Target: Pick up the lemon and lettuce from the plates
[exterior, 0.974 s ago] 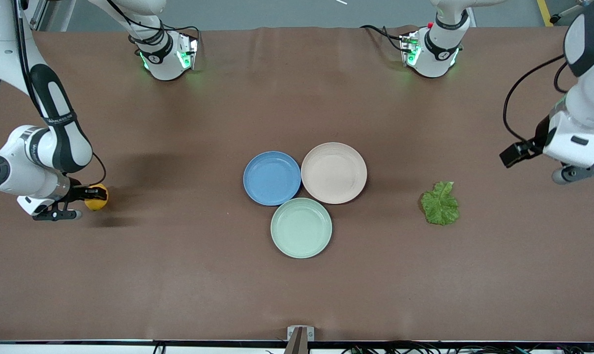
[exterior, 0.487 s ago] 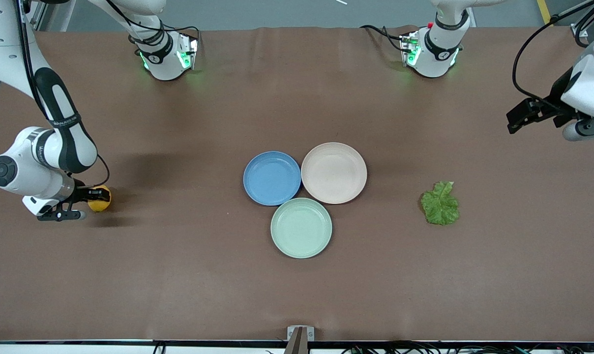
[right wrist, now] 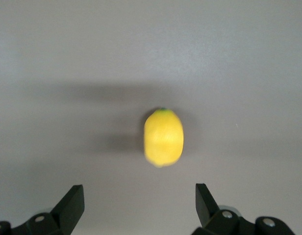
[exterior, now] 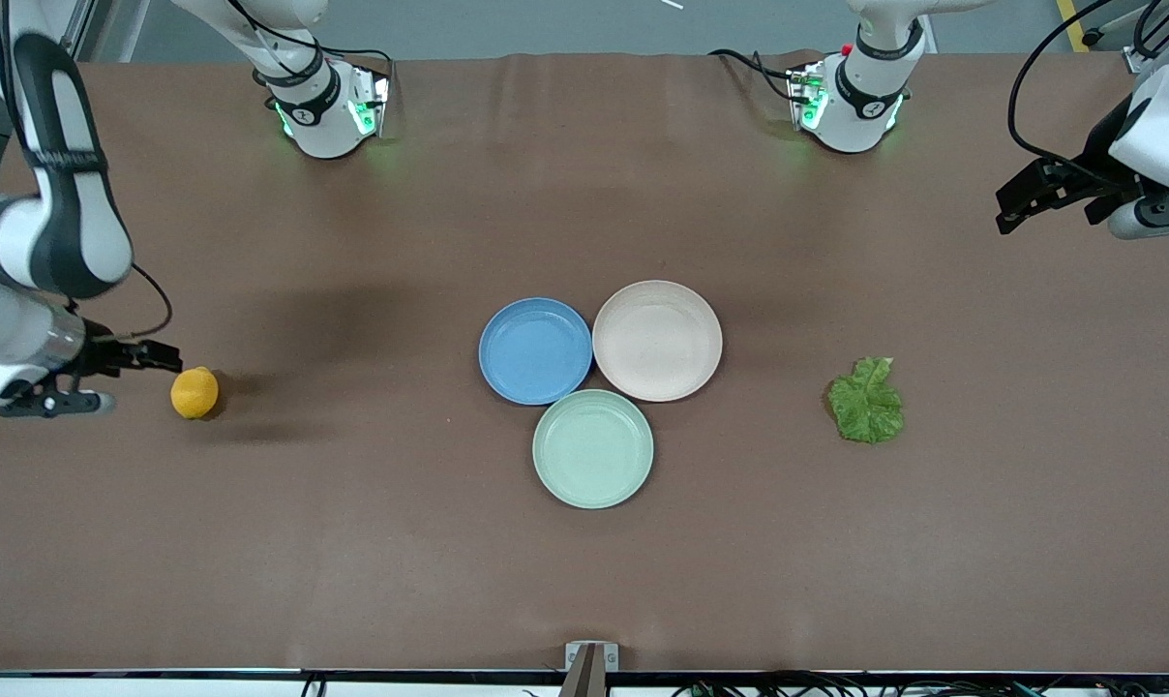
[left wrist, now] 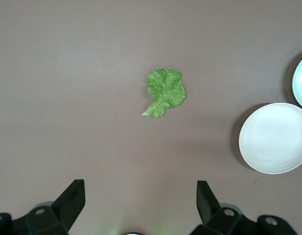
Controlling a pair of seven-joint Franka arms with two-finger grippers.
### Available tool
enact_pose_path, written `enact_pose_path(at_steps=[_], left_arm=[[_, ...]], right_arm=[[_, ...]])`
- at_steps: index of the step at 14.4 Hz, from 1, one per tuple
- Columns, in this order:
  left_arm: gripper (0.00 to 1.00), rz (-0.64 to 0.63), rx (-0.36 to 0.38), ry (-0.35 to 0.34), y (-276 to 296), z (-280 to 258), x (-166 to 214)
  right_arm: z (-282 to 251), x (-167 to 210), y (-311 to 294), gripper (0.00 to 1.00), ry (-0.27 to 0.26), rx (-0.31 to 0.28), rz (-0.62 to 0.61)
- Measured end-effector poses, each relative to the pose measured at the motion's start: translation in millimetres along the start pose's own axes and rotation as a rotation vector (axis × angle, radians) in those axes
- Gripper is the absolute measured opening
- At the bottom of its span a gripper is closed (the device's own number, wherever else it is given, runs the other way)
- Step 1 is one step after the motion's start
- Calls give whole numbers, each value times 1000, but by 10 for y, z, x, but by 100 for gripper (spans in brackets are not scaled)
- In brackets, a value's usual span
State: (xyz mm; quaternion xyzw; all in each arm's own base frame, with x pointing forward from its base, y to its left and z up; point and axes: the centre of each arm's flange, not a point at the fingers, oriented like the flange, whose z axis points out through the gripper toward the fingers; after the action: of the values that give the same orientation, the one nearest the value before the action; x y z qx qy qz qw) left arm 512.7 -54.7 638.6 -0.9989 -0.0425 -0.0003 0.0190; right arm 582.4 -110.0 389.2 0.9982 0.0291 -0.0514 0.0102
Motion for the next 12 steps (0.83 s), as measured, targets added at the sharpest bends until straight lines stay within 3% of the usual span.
enact_pose_path(at_steps=[6,12], left_arm=[[100,10,-6,12,3,-48,-9],[100,-17,-3,-2,-153,-75,-27]], right_arm=[[-1246,-557,-779,100,-7,-4,-7],[-1851,-628,-1037,100,12,9,32]])
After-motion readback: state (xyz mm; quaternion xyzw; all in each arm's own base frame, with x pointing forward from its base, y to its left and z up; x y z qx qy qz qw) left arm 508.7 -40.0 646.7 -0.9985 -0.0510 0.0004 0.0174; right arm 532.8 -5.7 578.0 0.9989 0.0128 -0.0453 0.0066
